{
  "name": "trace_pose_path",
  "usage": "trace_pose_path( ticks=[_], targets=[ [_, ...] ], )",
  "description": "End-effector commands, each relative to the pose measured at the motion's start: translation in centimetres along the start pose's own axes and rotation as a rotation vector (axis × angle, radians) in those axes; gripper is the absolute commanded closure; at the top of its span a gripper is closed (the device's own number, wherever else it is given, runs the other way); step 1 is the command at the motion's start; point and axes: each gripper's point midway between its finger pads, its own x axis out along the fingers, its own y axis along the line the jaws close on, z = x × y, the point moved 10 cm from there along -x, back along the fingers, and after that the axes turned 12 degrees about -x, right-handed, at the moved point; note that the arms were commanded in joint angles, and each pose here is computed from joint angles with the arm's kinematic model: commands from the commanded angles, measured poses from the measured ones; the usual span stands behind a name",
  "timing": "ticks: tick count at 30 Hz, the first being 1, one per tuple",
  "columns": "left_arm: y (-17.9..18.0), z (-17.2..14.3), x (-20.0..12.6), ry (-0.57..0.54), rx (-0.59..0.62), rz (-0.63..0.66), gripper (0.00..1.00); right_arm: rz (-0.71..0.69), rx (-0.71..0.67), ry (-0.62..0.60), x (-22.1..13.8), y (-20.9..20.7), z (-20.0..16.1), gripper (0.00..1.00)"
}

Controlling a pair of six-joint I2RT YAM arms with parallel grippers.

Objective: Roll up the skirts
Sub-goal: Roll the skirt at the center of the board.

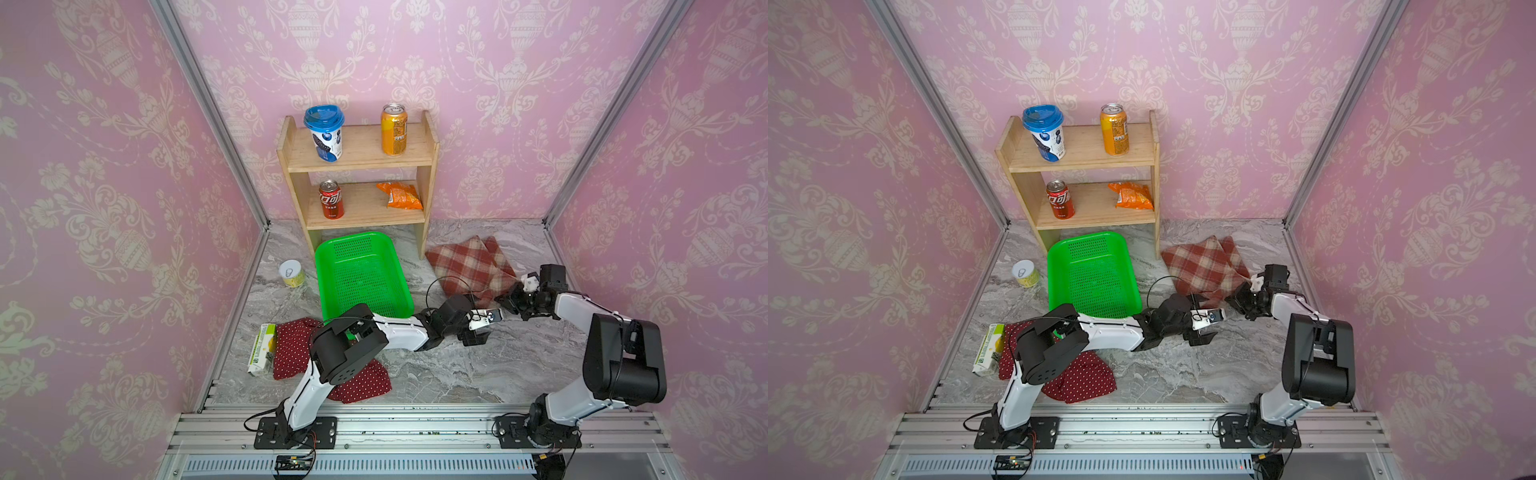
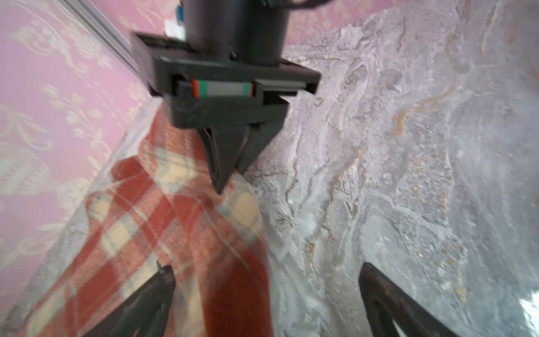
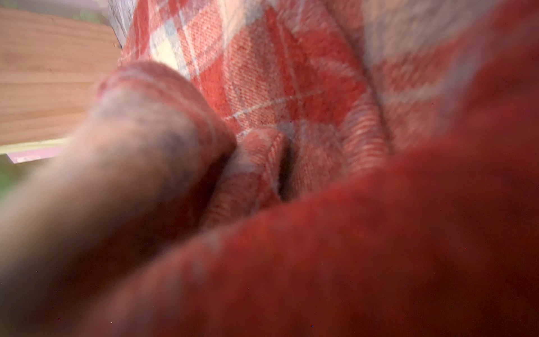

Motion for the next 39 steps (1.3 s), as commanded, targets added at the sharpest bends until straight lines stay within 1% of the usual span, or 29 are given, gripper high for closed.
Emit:
trace_pose_path(
  ticks=[1, 6, 11, 13, 15, 16, 18, 19, 22, 27, 30, 32, 33, 34, 35, 36, 38, 39],
  targets=[
    [-0.5, 0.8, 1.2, -0.063, 0.071, 0.079, 0.01, 0.023, 0.001, 0.027, -0.7, 0.0, -0.8, 1.00],
    [-1.0, -0.5, 2.8, -0.029, 0.056, 0.084, 0.01, 0.039, 0.006, 0.026, -1.4, -0.3, -0.9, 1.00],
    [-1.7, -1.3, 3.0, -0.061, 0.027, 0.062, 0.01, 0.053, -0.001, 0.028, -1.7, -0.5, -1.0, 1.00],
    [-1.6, -1.5, 3.3, -0.058, 0.026, 0.066, 0.05, 0.057, 0.005, 0.028, -1.7, -0.6, -1.1, 1.00],
    [-1.6, -1.7, 3.6, -0.052, 0.038, 0.079, 0.14, 0.069, 0.013, 0.031, -1.7, -0.7, -1.2, 1.00],
    [-1.6, -1.8, 3.8, -0.045, 0.045, 0.093, 0.22, 0.074, 0.014, 0.031, -1.7, -0.8, -1.2, 1.00],
    [-1.3, -2.0, 4.3, -0.029, 0.060, 0.118, 0.43, 0.079, 0.019, 0.036, -1.6, -0.8, -1.4, 1.00],
    [-1.3, -2.0, 4.5, -0.023, 0.065, 0.119, 0.47, 0.081, 0.021, 0.035, -1.6, -0.9, -1.4, 1.00],
    [-1.3, -2.1, 5.1, -0.003, 0.073, 0.108, 0.55, 0.094, 0.032, 0.036, -1.4, -1.0, -1.6, 1.00],
    [-1.4, -2.3, 5.7, 0.038, 0.061, 0.062, 0.76, 0.109, 0.032, 0.035, -1.5, -1.0, -1.5, 1.00],
    [-0.5, -1.9, 5.6, 0.065, 0.010, 0.022, 0.87, 0.115, 0.038, 0.027, -1.7, -1.1, -1.3, 1.00],
    [0.4, -1.2, 5.3, 0.083, -0.044, -0.016, 0.89, 0.118, 0.038, 0.018, -1.9, -1.2, -1.2, 1.00],
    [1.1, -0.7, 5.1, 0.097, -0.089, -0.050, 0.89, 0.122, 0.046, 0.013, -2.0, -1.2, -1.2, 0.91],
    [1.8, -0.1, 5.0, 0.102, -0.137, -0.082, 0.89, 0.126, 0.060, 0.008, -2.1, -1.2, -1.2, 0.78],
    [2.7, 0.4, 4.8, 0.122, -0.209, -0.130, 0.89, 0.129, 0.060, -0.003, -2.2, -1.2, -1.2, 0.61],
    [3.8, 0.8, 4.7, 0.137, -0.291, -0.177, 0.89, 0.127, 0.058, -0.012, -2.3, -1.2, -1.2, 0.47],
    [5.9, 1.3, 4.7, 0.154, -0.466, -0.262, 0.89, 0.120, 0.053, -0.027, -2.4, -1.2, -1.4, 0.32],
    [6.9, 1.1, 4.9, 0.165, -0.562, -0.306, 0.89, 0.116, 0.050, -0.032, -2.5, -1.3, -1.5, 0.29]
  ],
)
